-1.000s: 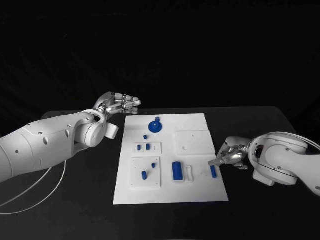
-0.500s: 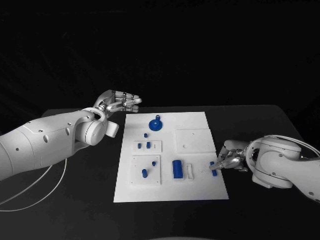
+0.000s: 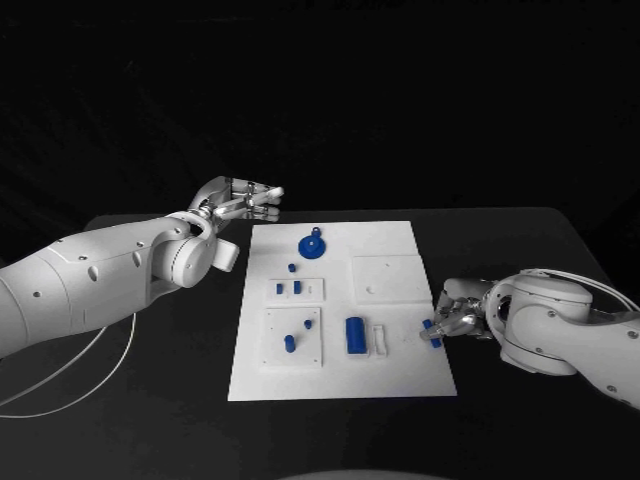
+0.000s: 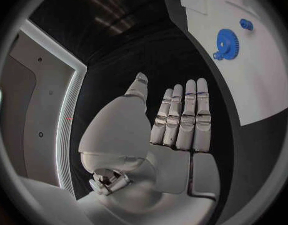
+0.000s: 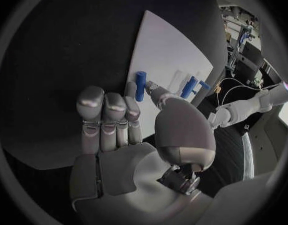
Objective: Assemble the parts on the task board
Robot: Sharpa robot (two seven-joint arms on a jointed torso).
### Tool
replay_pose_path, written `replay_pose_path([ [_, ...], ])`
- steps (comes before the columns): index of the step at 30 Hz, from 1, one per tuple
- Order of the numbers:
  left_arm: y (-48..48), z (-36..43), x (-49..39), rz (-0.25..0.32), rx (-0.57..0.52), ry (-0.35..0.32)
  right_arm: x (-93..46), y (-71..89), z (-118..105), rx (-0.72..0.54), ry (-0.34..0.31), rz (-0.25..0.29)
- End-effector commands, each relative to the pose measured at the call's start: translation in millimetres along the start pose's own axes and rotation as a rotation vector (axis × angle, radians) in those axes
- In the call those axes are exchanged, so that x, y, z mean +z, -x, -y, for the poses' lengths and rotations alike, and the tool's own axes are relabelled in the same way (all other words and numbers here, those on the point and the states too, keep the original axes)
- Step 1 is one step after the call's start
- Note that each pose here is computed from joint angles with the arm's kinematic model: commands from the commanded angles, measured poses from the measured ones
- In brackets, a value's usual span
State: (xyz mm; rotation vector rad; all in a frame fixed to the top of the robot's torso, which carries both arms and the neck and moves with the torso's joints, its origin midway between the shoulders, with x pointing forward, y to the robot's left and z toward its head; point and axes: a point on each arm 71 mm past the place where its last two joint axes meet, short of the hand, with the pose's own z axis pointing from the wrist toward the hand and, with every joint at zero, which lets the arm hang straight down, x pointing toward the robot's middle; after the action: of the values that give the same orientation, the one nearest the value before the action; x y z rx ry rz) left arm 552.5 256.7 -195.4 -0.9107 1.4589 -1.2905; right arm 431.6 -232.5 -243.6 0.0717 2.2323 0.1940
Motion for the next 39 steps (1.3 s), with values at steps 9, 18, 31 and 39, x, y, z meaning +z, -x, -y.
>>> replay_pose_path([
  [9, -2.7, 1.2, 0.2, -0.022, -0.026, -0.017, 4.6, -17.6, -2, -0.064, -0.012, -0.042],
  [18, -2.7, 1.0, 0.2, -0.025, -0.028, -0.016, 1.9, -18.9, -7, -0.009, 0.011, -0.044],
  [31, -2.7, 1.0, -0.2, -0.026, -0.028, -0.015, -6.6, -18.6, -17, 0.177, 0.051, -0.033],
  [39, -2.9, 0.7, -0.5, -0.027, -0.028, -0.013, -12.2, -17.0, -26, 0.273, 0.075, -0.044],
])
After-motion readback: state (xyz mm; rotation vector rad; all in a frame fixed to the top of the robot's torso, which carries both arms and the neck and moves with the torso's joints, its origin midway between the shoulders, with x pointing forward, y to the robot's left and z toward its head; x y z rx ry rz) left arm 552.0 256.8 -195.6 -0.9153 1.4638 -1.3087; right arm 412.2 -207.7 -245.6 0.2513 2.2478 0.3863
